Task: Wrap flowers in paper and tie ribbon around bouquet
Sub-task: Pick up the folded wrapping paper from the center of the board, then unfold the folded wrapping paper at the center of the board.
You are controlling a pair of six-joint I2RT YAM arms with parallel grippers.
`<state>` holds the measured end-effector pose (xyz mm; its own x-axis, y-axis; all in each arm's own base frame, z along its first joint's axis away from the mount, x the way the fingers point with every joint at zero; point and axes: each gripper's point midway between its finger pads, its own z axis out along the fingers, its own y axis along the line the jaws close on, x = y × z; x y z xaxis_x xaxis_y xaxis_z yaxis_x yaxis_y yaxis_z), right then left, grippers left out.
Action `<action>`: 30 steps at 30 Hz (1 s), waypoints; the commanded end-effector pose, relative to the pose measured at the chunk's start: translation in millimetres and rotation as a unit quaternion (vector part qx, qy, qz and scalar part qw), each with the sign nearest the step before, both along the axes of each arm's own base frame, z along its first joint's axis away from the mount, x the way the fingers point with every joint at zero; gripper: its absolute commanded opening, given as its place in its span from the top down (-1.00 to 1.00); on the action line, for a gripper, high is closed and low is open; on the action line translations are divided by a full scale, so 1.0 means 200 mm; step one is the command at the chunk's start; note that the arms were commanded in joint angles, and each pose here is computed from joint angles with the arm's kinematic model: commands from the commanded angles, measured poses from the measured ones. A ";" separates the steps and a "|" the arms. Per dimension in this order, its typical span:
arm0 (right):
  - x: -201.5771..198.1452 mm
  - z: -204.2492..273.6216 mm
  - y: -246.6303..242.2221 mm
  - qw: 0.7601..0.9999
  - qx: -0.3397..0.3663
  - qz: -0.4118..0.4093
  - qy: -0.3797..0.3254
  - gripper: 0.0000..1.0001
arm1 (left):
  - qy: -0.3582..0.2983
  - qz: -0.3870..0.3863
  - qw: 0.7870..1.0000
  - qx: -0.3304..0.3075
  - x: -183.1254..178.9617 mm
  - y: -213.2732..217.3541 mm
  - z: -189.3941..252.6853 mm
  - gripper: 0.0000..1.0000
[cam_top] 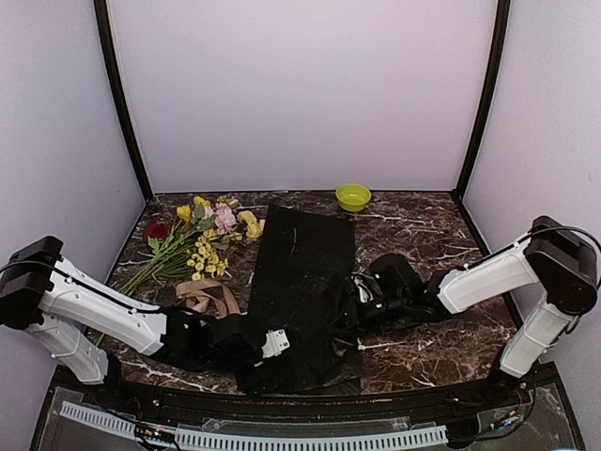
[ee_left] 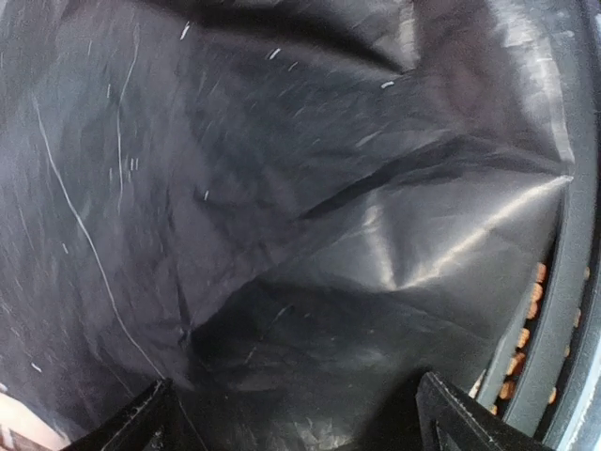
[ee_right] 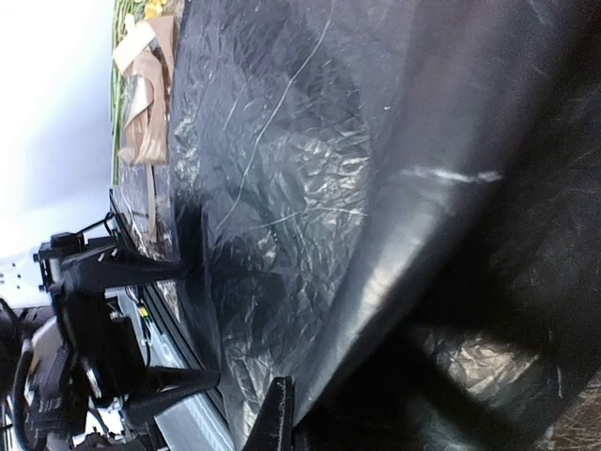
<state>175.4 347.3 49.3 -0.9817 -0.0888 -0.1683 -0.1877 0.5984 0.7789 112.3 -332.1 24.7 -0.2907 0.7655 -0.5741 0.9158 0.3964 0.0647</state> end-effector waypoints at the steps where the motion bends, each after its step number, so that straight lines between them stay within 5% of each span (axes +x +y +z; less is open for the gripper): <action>1: 0.03 0.11 0.07 0.999 0.026 0.003 -0.021 1.00 | -0.082 -0.057 0.993 -0.066 -0.02 -0.12 0.26 -0.80; 11: 0.03 0.42 0.11 0.996 0.062 -0.007 -0.062 1.00 | -0.172 -0.124 0.972 -0.100 -0.14 -0.30 0.47 -0.86; 19: 0.02 0.54 0.11 0.994 0.051 -0.019 -0.095 1.00 | -0.264 -0.040 0.962 -0.062 0.06 -0.27 0.50 -0.76; 23: 0.01 0.60 0.06 0.993 0.035 -0.023 -0.113 1.00 | -0.275 -0.014 0.958 -0.084 0.09 -0.27 0.57 -0.29; 28: 0.02 0.70 0.00 0.989 0.023 -0.027 -0.146 1.00 | -0.257 0.007 0.958 -0.126 0.08 -0.27 0.64 0.70; 30: 0.04 0.76 -0.04 0.985 0.012 -0.035 -0.167 0.80 | -0.245 0.024 0.958 -0.148 0.08 -0.27 0.69 0.98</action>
